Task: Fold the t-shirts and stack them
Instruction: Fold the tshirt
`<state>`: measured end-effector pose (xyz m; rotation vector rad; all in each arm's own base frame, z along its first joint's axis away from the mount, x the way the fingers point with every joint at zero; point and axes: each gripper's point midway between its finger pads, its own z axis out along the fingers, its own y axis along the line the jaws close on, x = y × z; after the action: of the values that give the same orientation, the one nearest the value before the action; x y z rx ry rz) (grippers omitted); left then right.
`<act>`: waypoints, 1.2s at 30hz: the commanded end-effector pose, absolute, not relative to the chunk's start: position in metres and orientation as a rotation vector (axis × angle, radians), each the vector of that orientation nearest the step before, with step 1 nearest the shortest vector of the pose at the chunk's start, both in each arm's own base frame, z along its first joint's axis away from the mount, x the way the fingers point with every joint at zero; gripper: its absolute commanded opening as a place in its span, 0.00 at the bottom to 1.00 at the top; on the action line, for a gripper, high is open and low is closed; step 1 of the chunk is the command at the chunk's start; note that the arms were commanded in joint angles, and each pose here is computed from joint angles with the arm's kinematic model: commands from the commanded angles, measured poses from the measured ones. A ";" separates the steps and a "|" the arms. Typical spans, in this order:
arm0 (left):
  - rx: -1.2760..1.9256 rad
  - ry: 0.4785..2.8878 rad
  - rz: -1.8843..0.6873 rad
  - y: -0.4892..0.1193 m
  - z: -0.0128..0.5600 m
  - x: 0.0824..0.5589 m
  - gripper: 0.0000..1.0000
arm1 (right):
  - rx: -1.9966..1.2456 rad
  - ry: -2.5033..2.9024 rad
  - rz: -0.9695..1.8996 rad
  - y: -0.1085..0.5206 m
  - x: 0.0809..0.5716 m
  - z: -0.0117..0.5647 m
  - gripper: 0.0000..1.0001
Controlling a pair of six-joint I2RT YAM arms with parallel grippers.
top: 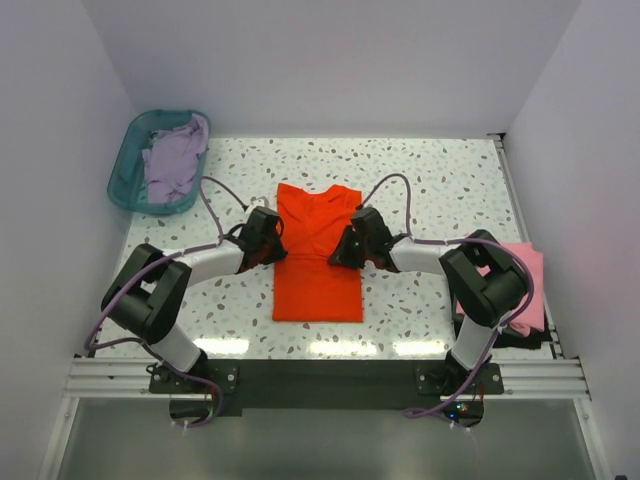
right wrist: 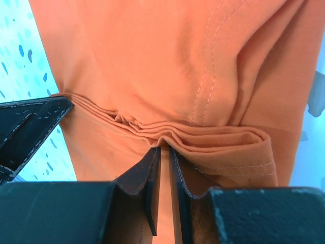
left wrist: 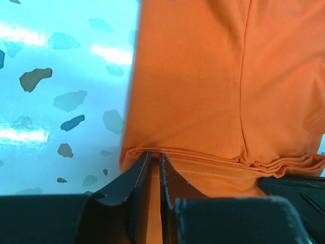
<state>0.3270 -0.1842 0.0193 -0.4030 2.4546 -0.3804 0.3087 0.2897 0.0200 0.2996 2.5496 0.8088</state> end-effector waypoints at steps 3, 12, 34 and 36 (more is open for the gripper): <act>-0.402 2.505 -0.263 -0.161 0.003 0.315 0.17 | 0.336 2.586 0.743 0.263 0.309 0.020 0.17; -0.392 2.524 -0.275 -0.166 -0.003 0.319 0.16 | 0.398 2.576 0.735 0.224 0.319 0.019 0.18; -0.303 2.314 -0.455 -0.165 0.117 0.323 0.60 | 0.286 2.615 0.673 0.188 0.287 0.059 0.45; -0.319 2.376 -0.490 -0.162 0.098 0.297 0.60 | 0.249 2.671 0.671 0.184 0.259 0.052 0.46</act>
<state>0.3312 -0.1723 0.1152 -0.3008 2.2847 -0.4884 0.3001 0.1943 0.0625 0.3211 2.5653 0.7059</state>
